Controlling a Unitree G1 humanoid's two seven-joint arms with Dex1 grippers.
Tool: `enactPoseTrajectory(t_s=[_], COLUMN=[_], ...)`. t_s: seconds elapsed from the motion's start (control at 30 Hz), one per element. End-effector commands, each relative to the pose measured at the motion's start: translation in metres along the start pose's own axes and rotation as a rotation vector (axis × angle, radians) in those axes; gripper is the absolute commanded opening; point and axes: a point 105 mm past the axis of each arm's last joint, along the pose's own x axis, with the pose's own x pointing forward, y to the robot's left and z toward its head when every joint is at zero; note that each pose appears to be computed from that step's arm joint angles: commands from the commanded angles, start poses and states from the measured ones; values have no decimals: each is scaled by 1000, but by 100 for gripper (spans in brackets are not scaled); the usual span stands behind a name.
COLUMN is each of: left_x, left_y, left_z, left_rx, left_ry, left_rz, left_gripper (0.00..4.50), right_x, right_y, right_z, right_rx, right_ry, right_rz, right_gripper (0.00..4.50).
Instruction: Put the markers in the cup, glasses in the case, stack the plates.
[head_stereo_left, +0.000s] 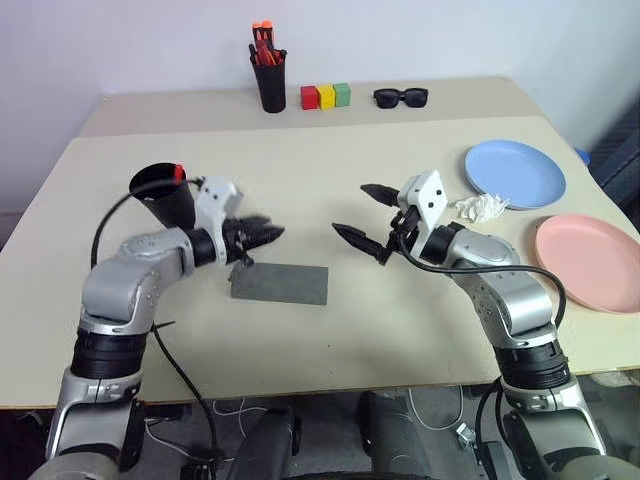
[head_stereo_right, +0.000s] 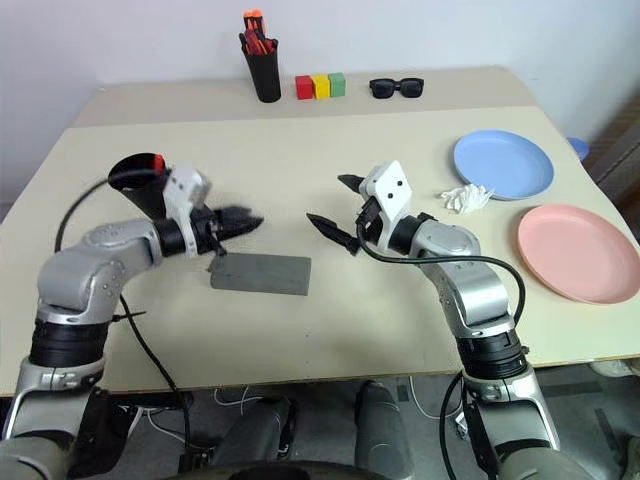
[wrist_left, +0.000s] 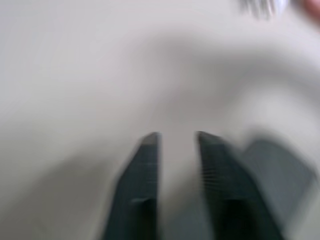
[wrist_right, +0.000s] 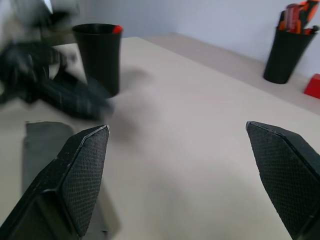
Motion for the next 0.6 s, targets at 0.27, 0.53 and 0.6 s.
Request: enactPoseTrajectory(t_s=[0.27, 0.53, 0.6], left_x=[-21, -24, -21], left_y=[-22, -34, -32], left_z=[35, 44, 42], left_rx=[117, 108, 133], left_ry=[-189, -241, -232], left_rz=[-312, -448, -444], left_gripper=[445, 445, 445], right_x=[-101, -224, -237], right_y=[-112, -138, -134], right_z=[-4, -48, -58], right_rx=[-48, -55, 4], right_ry=[187, 671, 715], right_rz=[-468, -756, -785], right_gripper=[450, 450, 450])
